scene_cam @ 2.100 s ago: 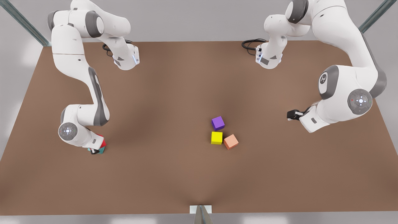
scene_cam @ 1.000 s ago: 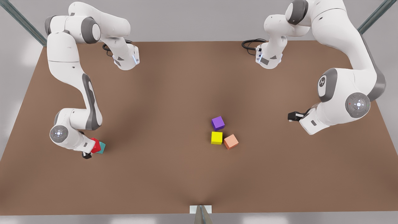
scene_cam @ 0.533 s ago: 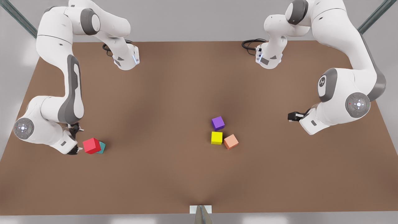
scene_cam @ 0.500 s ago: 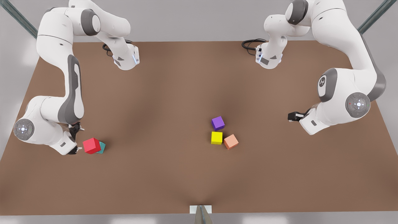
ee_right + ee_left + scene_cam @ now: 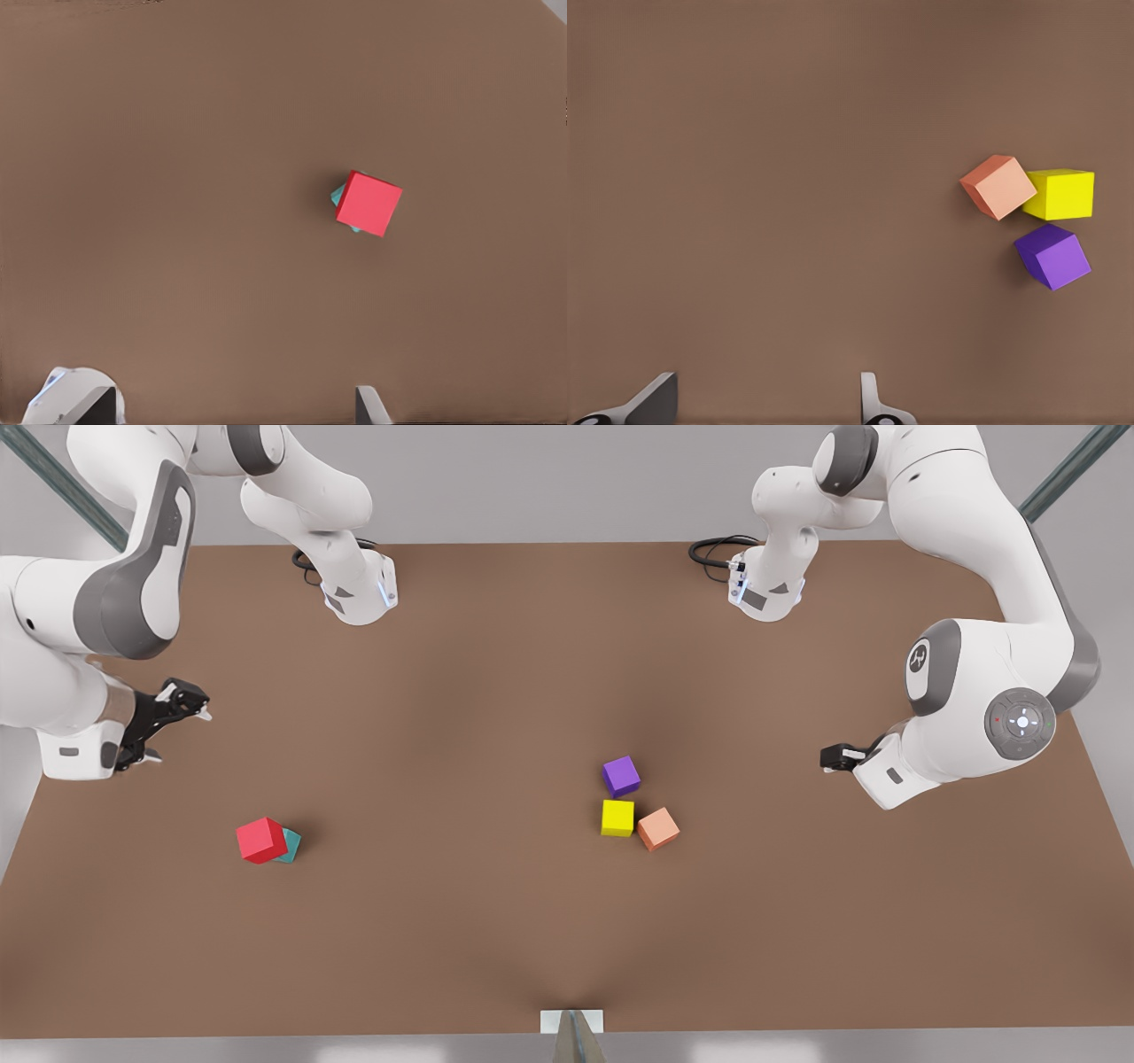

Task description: Pick up red wooden cube and pass to hand red wooden cube and place in blue wooden cube

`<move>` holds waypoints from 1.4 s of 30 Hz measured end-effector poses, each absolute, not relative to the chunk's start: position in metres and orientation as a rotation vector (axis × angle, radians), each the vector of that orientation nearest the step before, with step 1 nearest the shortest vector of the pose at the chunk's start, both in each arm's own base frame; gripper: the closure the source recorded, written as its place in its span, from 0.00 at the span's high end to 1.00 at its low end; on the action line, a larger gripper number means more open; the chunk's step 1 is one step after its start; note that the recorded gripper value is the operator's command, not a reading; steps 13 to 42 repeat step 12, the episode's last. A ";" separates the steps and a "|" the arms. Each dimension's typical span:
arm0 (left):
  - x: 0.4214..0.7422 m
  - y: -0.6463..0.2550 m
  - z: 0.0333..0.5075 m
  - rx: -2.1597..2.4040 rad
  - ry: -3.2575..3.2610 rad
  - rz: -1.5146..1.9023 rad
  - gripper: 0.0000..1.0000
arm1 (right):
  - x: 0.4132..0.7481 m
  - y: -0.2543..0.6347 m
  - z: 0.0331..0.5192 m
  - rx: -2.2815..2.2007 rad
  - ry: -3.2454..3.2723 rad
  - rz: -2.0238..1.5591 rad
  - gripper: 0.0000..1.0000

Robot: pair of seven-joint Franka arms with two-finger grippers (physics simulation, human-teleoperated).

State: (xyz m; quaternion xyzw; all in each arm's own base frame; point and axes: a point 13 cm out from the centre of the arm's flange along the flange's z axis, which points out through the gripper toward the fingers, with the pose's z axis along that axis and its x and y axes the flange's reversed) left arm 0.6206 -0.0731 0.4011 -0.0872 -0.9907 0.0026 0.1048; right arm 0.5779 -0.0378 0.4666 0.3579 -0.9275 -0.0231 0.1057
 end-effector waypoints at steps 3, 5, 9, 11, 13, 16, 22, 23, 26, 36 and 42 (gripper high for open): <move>0.621 -0.073 0.401 -0.257 -2.921 0.007 1.00 | 0.576 -0.038 0.466 0.918 -2.771 -0.058 1.00; 0.621 -0.073 0.401 -0.257 -2.921 0.008 1.00 | 0.575 -0.037 0.466 0.840 -2.792 -0.050 1.00; 0.621 -0.073 0.401 -0.257 -2.921 0.008 1.00 | 0.576 -0.034 0.449 0.712 -2.815 -0.036 1.00; 0.621 -0.073 0.401 -0.257 -2.921 0.008 1.00 | 0.579 -0.032 0.446 0.665 -2.834 -0.025 1.00; 0.621 -0.073 0.401 -0.257 -2.921 0.008 1.00 | 0.580 -0.031 0.445 0.641 -2.845 -0.020 1.00; 0.621 -0.073 0.401 -0.257 -2.921 0.008 1.00 | 0.580 -0.031 0.445 0.641 -2.845 -0.020 1.00; 0.621 -0.073 0.401 -0.257 -2.921 0.008 1.00 | 0.580 -0.031 0.445 0.641 -2.845 -0.020 1.00; 0.621 -0.073 0.401 -0.257 -2.921 0.008 1.00 | 0.580 -0.031 0.445 0.641 -2.845 -0.020 1.00; 0.621 -0.073 0.401 -0.257 -2.921 0.008 1.00 | 0.580 -0.031 0.445 0.641 -2.845 -0.020 1.00; 0.621 -0.073 0.401 -0.257 -2.921 0.008 1.00 | 0.580 -0.031 0.445 0.641 -2.845 -0.020 1.00; 0.621 -0.073 0.401 -0.257 -2.921 0.008 1.00 | 0.580 -0.031 0.445 0.641 -2.845 -0.020 1.00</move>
